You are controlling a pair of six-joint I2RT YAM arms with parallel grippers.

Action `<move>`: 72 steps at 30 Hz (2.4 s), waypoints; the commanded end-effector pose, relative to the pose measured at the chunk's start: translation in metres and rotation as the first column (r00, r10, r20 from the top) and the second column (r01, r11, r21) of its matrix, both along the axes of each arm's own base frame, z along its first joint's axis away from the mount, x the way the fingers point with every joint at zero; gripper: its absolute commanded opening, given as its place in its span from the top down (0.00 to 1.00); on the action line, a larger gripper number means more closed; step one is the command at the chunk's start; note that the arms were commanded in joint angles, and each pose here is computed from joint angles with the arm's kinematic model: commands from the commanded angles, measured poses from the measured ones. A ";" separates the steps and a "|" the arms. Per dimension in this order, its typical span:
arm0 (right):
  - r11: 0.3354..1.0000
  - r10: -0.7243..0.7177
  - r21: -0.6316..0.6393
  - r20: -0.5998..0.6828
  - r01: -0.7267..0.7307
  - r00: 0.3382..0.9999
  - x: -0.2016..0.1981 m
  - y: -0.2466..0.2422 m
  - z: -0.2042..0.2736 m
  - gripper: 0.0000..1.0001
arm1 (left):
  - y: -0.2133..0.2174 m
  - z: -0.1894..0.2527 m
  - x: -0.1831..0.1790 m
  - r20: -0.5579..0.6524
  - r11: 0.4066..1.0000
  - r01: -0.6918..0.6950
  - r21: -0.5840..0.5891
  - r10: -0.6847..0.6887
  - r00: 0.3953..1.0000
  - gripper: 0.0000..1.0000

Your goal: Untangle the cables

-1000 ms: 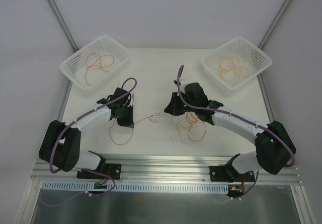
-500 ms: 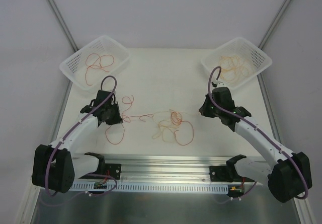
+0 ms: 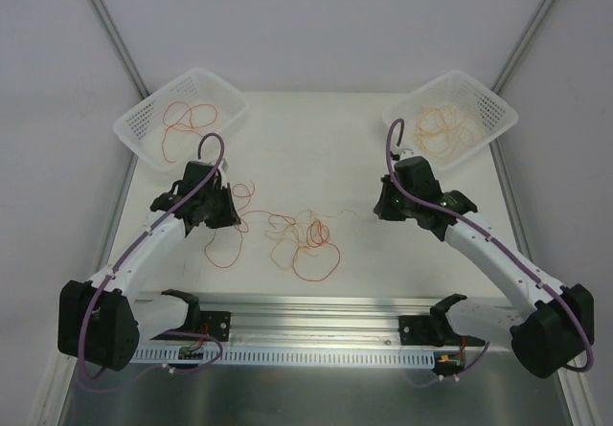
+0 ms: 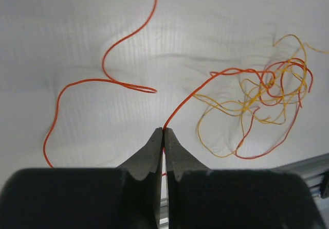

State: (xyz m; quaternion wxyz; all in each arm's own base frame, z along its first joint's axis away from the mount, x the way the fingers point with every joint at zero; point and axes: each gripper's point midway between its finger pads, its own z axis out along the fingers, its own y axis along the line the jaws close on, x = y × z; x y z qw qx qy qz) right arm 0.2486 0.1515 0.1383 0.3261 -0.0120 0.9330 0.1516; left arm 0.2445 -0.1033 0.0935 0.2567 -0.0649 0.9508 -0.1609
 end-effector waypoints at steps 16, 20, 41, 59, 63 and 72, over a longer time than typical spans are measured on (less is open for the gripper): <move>0.891 0.446 0.043 0.104 -0.452 0.889 0.008 0.177 0.034 0.56 | -0.059 0.042 -0.007 0.026 0.976 0.132 -0.172 -0.129 0.991 1.00; 0.868 0.449 0.164 0.146 -0.469 0.881 -0.004 0.216 0.019 0.59 | -0.060 0.038 -0.012 0.005 0.976 0.115 -0.185 -0.116 0.993 1.00; 0.905 0.284 0.268 0.195 -0.329 0.939 0.019 0.290 -0.051 0.55 | -0.066 0.046 -0.015 -0.006 0.968 0.090 -0.236 -0.094 0.996 1.00; 0.824 0.428 0.314 0.200 -0.472 0.881 -0.002 0.251 0.014 0.99 | -0.032 0.007 -0.025 -0.017 0.996 0.048 -0.073 -0.049 0.999 1.00; 0.791 0.453 0.390 0.144 -0.472 0.880 0.004 0.234 0.034 0.99 | -0.026 0.003 -0.032 0.009 0.996 0.069 -0.050 -0.069 0.998 1.00; 0.800 0.369 0.506 0.012 -0.324 0.929 0.038 0.195 0.054 0.99 | -0.029 0.015 -0.049 0.079 0.987 0.133 -0.096 -0.125 0.989 1.00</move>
